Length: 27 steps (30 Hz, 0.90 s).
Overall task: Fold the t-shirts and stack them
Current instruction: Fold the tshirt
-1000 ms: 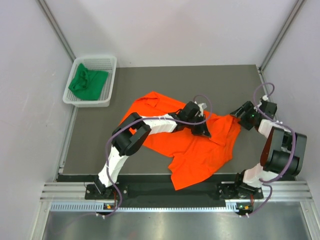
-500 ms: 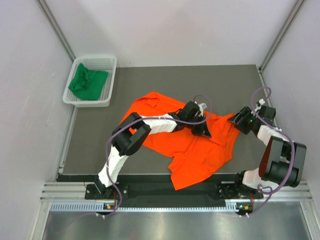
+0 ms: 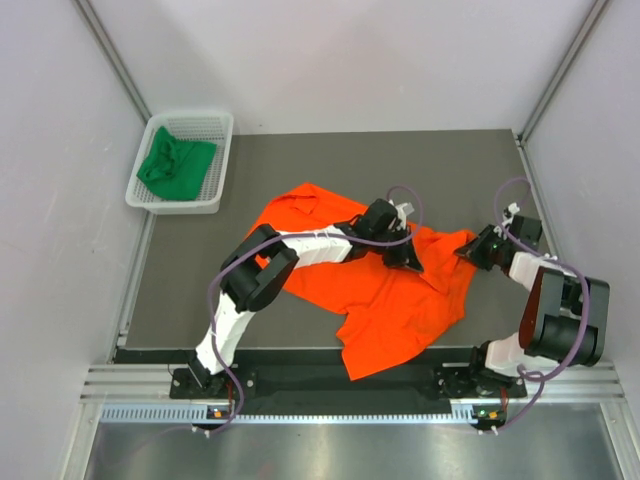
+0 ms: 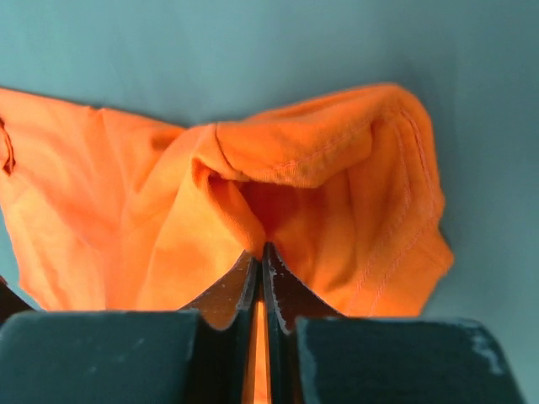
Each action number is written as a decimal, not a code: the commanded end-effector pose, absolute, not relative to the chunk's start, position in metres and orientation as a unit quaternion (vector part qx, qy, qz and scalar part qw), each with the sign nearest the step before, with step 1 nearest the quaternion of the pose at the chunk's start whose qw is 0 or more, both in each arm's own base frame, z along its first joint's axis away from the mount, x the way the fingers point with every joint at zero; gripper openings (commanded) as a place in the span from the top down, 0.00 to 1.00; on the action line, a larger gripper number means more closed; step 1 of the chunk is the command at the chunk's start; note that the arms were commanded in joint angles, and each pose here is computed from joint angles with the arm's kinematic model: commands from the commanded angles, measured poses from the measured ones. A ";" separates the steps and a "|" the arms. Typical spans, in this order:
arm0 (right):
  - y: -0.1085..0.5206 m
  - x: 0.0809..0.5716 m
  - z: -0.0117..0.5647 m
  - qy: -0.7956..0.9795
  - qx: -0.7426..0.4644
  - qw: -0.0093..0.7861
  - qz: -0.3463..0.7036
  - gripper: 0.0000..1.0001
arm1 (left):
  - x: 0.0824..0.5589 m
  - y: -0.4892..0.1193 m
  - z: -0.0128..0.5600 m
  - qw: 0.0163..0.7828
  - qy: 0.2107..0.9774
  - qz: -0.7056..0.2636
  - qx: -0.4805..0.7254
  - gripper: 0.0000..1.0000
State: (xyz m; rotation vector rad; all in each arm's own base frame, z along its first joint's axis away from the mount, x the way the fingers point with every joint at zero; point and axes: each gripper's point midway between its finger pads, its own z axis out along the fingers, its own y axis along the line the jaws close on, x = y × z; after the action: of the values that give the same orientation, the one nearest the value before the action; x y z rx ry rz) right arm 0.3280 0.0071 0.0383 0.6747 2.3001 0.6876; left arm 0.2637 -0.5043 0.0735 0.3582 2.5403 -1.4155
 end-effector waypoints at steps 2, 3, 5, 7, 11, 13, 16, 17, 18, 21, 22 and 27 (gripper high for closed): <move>0.005 0.316 0.058 0.880 0.249 0.327 0.240 1.00 | 0.269 -0.505 0.119 0.127 0.837 -0.516 0.132 1.00; 0.002 0.315 0.060 0.881 0.252 0.329 0.230 1.00 | 0.269 -0.504 0.119 0.127 0.837 -0.516 0.131 1.00; 0.003 0.308 0.067 0.882 0.255 0.327 0.226 1.00 | 0.267 -0.502 0.117 0.119 0.838 -0.517 0.131 1.00; 0.003 0.303 0.068 0.882 0.261 0.322 0.223 1.00 | 0.266 -0.500 0.117 0.118 0.837 -0.519 0.129 1.00; 0.004 0.292 0.064 0.882 0.277 0.311 0.219 1.00 | 0.267 -0.494 0.114 0.112 0.840 -0.516 0.125 1.00; 0.005 0.285 0.056 0.884 0.284 0.301 0.216 1.00 | 0.266 -0.491 0.113 0.110 0.841 -0.515 0.123 1.00; 0.006 0.279 0.048 0.884 0.292 0.295 0.214 1.00 | 0.267 -0.488 0.113 0.106 0.841 -0.516 0.122 1.00; 0.007 0.277 0.046 0.884 0.296 0.291 0.215 1.00 | 0.267 -0.487 0.113 0.106 0.841 -0.517 0.122 1.00; 0.008 0.275 0.043 0.884 0.297 0.289 0.215 1.00 | 0.267 -0.486 0.113 0.105 0.841 -0.517 0.122 1.00; 0.008 0.274 0.039 0.884 0.302 0.284 0.214 1.00 | 0.268 -0.484 0.113 0.105 0.840 -0.518 0.122 1.00; 0.007 0.274 0.038 0.885 0.302 0.284 0.213 1.00 | 0.268 -0.484 0.113 0.101 0.840 -0.518 0.122 1.00; 0.001 0.279 0.036 0.888 0.301 0.285 0.199 1.00 | 0.262 -0.482 0.101 0.079 0.844 -0.516 0.123 1.00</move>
State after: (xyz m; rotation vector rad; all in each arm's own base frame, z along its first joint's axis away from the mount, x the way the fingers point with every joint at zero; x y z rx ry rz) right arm 0.2691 0.0090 0.0332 0.8204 2.3927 0.5815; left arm 0.2641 -0.4808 0.0709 0.3173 2.5989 -1.4647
